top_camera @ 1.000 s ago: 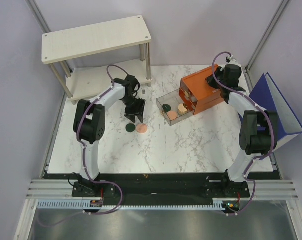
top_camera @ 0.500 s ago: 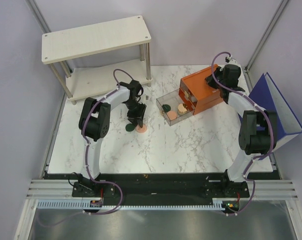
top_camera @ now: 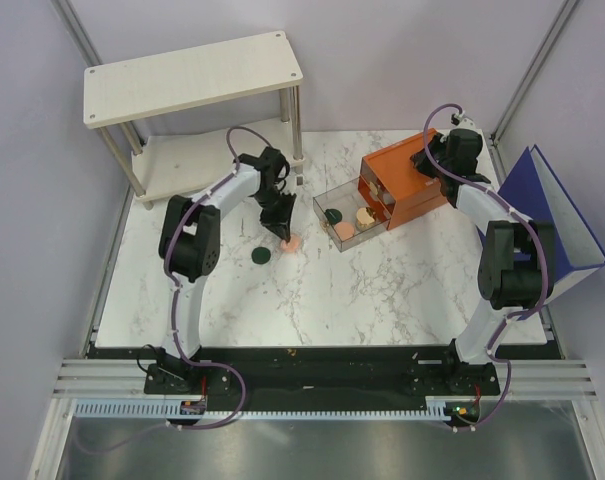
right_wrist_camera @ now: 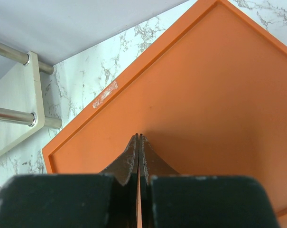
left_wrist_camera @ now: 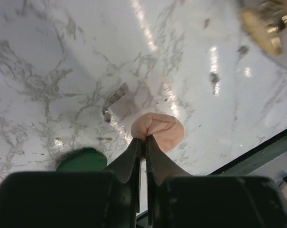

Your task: Organize the makeup

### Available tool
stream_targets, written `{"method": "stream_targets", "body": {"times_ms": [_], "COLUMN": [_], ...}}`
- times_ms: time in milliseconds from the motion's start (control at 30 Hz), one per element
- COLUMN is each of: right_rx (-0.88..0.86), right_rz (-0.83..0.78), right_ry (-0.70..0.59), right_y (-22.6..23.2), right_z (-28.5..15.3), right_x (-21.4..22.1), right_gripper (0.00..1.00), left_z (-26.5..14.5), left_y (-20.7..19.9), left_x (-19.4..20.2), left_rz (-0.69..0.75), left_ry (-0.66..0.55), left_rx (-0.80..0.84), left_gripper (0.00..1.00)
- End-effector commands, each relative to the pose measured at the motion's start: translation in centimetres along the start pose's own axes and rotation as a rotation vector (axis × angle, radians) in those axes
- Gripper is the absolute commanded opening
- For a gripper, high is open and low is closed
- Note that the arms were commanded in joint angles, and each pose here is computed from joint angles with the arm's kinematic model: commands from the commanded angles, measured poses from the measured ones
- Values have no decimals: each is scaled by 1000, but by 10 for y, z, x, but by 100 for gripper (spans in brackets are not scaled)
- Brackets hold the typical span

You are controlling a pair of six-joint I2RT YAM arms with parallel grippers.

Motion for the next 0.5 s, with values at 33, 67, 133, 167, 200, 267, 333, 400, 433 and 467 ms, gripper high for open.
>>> {"method": "stream_targets", "body": {"times_ms": [33, 67, 133, 167, 200, 267, 333, 400, 433, 467], "right_rx": [334, 336, 334, 336, 334, 333, 330, 330, 328, 328], "right_rz": [65, 63, 61, 60, 60, 57, 53, 52, 51, 51], "right_ry": [615, 621, 622, 622, 620, 619, 617, 618, 618, 618], "right_y": [-73, -74, -74, -74, -74, -73, -73, -73, -73, -73], "right_z": [-24, -24, -25, -25, -26, -28, -28, -28, -28, -28], "right_x": [145, 147, 147, 147, 147, 147, 145, 146, 145, 145], "right_gripper": [0, 0, 0, 0, 0, 0, 0, 0, 0, 0], "left_z": [-73, -76, -78, -76, -78, -71, -67, -59, -58, -56], "left_y": [-48, -54, -61, -65, -70, -84, -91, -94, -97, -99], "left_x": [-51, -58, -72, -75, -79, -82, -85, -87, -88, -88], "left_rz": [119, 132, 121, 129, 143, 177, 190, 204, 224, 233], "left_ry": [-308, -334, -360, -360, -378, -371, -370, -362, -361, -359], "left_rx": [186, 231, 275, 316, 326, 376, 420, 444, 478, 489], "left_gripper": [9, 8, 9, 9, 9, 11, 15, 20, 21, 24]}}
Point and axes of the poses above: each gripper's point midway between its finger pads, its own z axis out along the fingers, its own y axis along the line the jaws close on, x = y × z, the point moved 8 cm from there along -z, back along the fingers, and after that the axes turned 4 degrees about z, right-handed, at the moved point
